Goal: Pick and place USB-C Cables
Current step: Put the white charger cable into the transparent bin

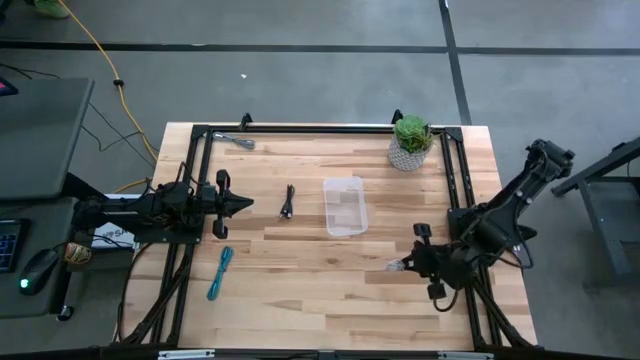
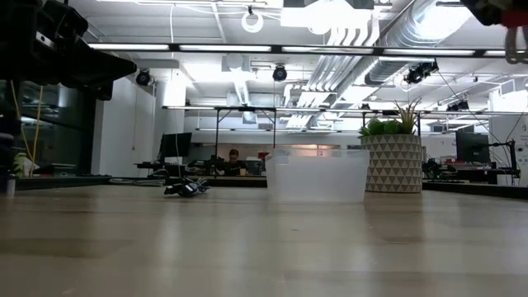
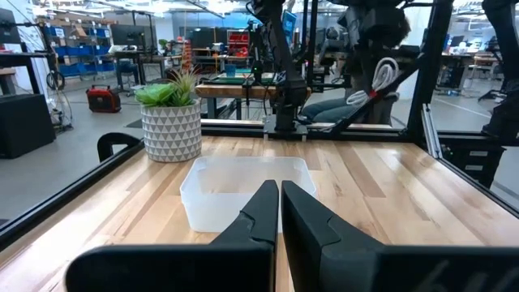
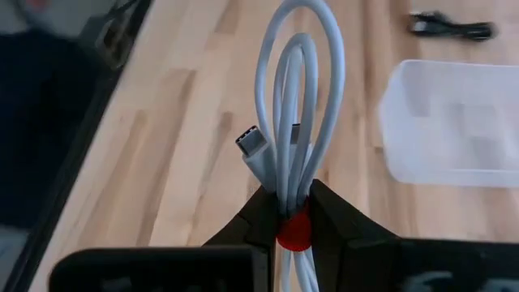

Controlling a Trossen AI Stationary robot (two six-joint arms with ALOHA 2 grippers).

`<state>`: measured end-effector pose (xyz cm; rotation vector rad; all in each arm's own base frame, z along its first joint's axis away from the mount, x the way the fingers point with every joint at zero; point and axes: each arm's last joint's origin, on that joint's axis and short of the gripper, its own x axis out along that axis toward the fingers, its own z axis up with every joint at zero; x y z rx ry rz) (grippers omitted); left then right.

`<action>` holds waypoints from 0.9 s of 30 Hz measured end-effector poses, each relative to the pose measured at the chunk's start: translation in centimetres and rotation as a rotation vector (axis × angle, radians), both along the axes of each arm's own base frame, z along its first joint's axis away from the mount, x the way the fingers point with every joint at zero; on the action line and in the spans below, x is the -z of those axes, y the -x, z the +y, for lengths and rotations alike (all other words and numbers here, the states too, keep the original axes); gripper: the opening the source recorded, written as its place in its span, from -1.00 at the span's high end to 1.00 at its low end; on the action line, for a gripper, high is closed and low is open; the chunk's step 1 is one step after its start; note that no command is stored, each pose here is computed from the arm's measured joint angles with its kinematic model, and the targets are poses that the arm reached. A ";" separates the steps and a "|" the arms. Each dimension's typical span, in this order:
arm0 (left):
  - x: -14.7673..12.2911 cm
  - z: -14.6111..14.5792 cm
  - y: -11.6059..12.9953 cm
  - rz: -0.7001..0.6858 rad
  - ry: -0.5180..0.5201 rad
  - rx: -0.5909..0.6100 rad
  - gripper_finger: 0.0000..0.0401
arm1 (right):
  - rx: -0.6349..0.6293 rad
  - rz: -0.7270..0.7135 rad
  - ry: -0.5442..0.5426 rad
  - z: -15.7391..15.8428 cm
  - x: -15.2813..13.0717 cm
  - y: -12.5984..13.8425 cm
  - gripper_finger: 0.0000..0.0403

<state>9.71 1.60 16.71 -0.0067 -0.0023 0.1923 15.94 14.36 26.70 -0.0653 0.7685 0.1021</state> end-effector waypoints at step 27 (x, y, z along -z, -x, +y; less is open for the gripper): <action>0.0 0.0 0.0 0.000 0.000 0.000 1.00 | -0.107 -0.778 0.018 -8.3 2.0 -14.0 0.87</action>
